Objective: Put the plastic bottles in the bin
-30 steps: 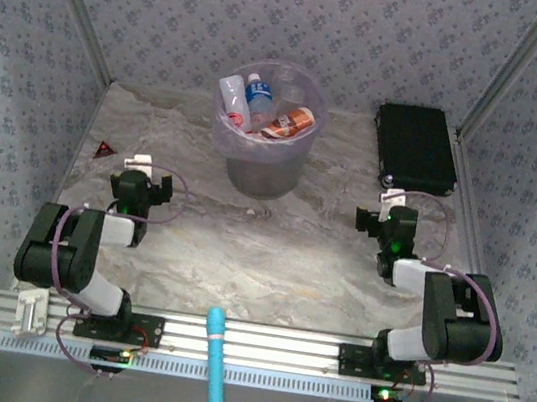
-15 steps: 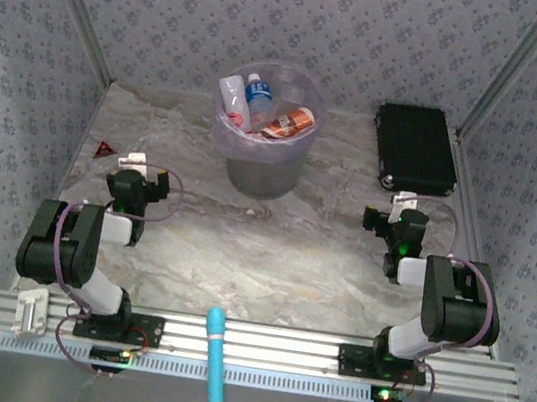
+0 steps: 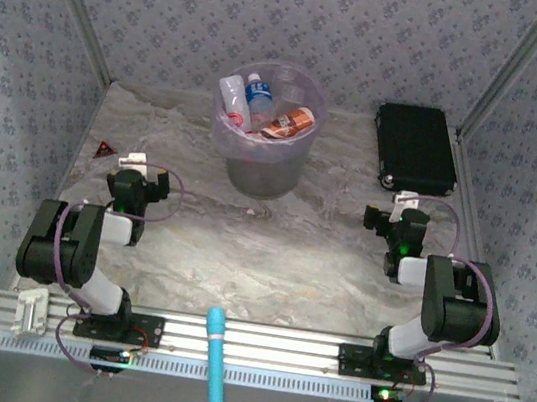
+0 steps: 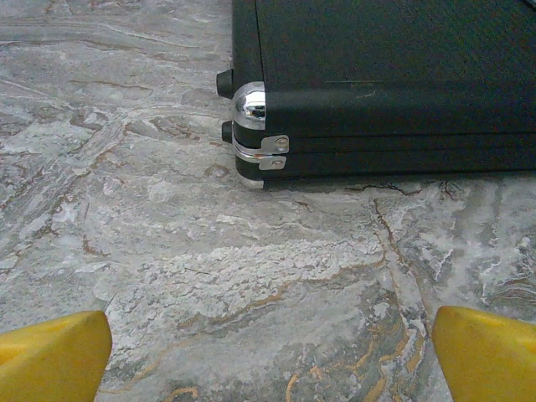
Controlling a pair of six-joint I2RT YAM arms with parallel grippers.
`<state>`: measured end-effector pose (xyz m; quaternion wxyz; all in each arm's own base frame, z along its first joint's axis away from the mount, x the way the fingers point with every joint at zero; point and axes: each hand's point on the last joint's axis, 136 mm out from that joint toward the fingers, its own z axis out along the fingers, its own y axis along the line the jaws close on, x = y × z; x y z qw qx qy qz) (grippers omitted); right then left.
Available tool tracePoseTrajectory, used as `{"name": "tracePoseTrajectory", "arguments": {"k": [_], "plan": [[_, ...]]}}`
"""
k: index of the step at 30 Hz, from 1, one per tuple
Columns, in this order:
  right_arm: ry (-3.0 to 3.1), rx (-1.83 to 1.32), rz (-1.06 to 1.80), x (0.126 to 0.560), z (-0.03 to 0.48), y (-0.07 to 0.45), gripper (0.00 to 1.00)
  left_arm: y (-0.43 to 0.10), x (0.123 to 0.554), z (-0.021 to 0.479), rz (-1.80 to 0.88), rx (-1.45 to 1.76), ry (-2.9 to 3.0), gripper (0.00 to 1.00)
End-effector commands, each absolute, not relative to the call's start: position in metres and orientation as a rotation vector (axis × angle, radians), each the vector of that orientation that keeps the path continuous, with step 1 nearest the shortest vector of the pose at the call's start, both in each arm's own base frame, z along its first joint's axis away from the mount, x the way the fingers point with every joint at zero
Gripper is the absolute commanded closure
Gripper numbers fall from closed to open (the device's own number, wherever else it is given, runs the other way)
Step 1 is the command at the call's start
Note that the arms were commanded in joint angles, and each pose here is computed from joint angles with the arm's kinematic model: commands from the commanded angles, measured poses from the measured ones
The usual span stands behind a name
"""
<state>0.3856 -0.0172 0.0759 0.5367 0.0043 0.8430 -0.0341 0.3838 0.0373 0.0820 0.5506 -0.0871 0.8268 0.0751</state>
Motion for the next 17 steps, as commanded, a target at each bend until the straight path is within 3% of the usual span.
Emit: {"name": "tracePoseTrajectory", "arguments": {"k": [1, 17], "plan": [[1.984, 0.02, -0.071, 0.3915, 0.0838, -0.0171, 0.0, 0.0357, 0.3913, 0.0921, 0.177, -0.208, 1.922, 0.0], [1.986, 0.018, -0.069, 0.3918, 0.0835, -0.0167, 0.0, 0.0344, 0.3919, 0.0924, 0.189, -0.202, 1.923, 0.0]]}}
